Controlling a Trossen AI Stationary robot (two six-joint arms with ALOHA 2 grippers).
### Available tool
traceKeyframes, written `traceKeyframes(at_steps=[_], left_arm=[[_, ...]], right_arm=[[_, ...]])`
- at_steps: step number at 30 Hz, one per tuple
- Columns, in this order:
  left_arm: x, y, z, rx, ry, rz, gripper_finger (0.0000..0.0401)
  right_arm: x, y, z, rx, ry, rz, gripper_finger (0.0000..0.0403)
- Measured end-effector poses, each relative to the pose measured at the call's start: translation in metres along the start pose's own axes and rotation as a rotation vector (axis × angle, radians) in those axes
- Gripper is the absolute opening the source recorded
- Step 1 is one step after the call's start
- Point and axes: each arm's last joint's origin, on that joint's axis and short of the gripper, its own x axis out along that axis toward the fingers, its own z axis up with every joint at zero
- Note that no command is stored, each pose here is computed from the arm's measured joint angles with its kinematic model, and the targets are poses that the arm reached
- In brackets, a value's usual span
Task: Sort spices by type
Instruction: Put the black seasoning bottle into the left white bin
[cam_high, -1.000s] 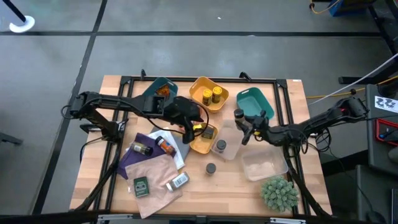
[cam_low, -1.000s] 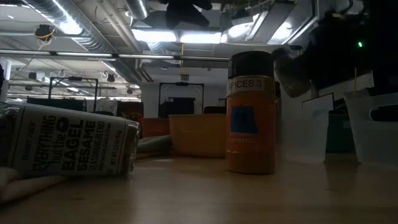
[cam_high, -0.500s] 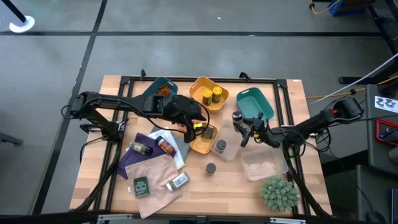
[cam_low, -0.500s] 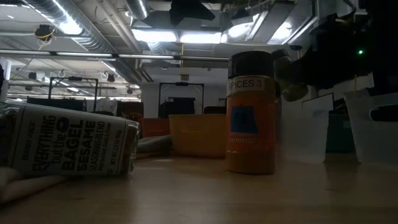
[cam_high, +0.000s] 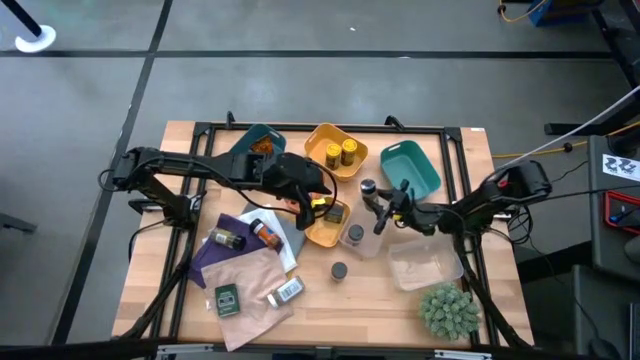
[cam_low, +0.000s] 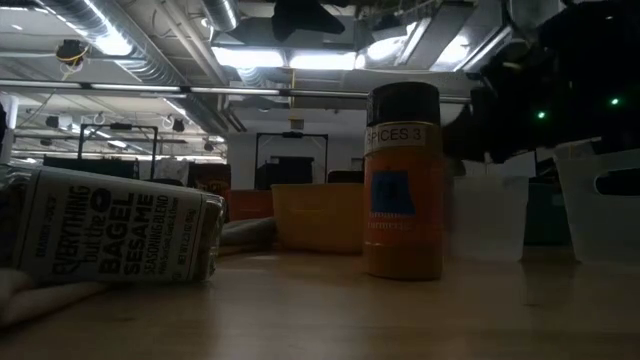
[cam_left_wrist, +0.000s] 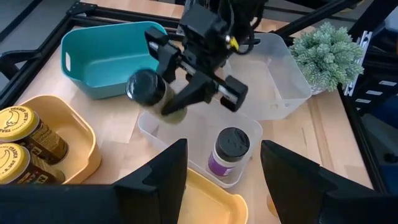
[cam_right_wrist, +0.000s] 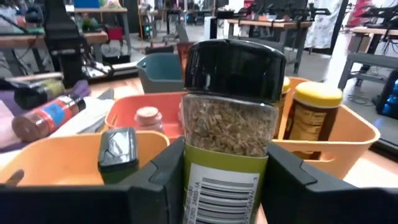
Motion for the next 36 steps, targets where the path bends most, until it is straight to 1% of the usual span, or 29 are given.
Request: traceKeyframes(at_steps=[5,15,21,25,29,36], left_arm=[[0.000,0.000,0.000,0.000,0.001,0.000,0.0186],[0.000,0.000,-0.001,0.000,0.008,0.000,0.0186],[0.000,0.000,-0.001,0.000,0.008,0.000,0.0186],[0.000,0.000,-0.001,0.000,0.008,0.000,0.0186],[0.000,0.000,-0.001,0.000,0.007,0.000,0.0186],[0.000,0.000,-0.001,0.000,0.007,0.000,0.0186]], right_arm=[[0.007,0.006,-0.009,-0.031,0.036,-0.003,0.0154],[0.010,0.002,-0.015,-0.059,0.070,-0.041,0.0154],[0.012,-0.002,-0.020,-0.086,0.120,-0.028,0.0154],[0.012,-0.001,-0.020,-0.085,0.124,-0.006,0.0157],[0.012,-0.001,-0.020,-0.085,0.123,-0.006,0.0180],[0.012,-0.001,-0.020,-0.085,0.123,-0.006,0.0241]])
